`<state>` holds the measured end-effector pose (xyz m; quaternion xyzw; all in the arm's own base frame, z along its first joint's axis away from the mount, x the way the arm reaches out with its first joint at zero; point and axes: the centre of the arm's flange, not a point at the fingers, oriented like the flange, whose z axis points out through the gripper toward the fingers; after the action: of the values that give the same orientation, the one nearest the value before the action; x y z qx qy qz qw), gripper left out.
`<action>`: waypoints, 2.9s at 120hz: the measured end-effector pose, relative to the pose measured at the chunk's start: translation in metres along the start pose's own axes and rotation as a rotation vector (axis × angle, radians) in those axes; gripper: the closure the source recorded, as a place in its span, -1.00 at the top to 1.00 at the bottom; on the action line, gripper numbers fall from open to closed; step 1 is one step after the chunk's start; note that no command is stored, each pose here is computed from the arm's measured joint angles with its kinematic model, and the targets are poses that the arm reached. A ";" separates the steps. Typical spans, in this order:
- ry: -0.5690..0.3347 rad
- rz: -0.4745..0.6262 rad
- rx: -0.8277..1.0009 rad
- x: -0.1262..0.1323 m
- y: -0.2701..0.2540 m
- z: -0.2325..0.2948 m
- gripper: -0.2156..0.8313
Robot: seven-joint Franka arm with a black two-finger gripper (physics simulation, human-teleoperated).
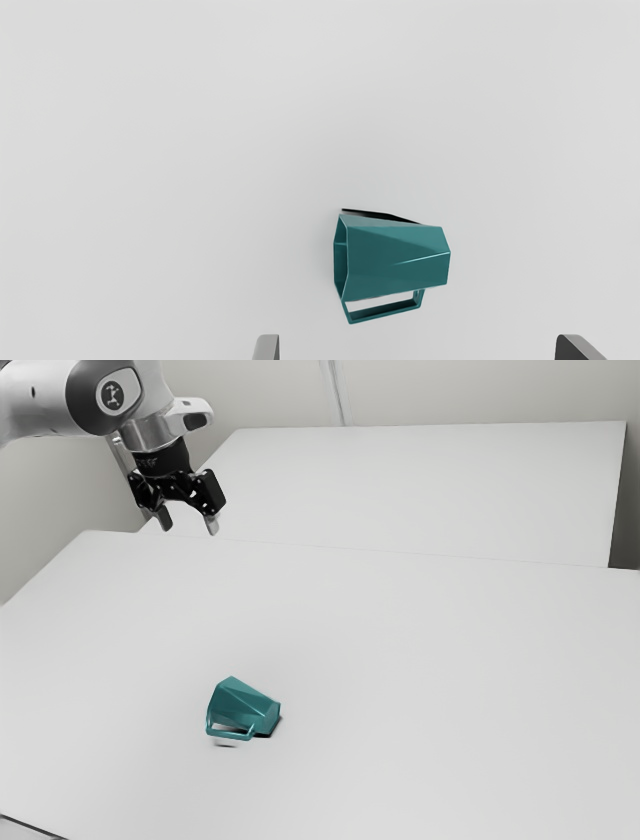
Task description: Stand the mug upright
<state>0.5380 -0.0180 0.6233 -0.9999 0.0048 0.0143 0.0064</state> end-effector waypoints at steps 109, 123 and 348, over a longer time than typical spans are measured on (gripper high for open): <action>0.088 0.007 -0.323 -0.048 -0.048 0.112 0.59; 0.114 0.034 -0.380 -0.054 -0.054 0.133 0.59; 0.335 0.127 -0.818 -0.132 -0.097 0.339 0.57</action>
<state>0.3976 0.0847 0.2894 -0.9064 0.0610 -0.1467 -0.3913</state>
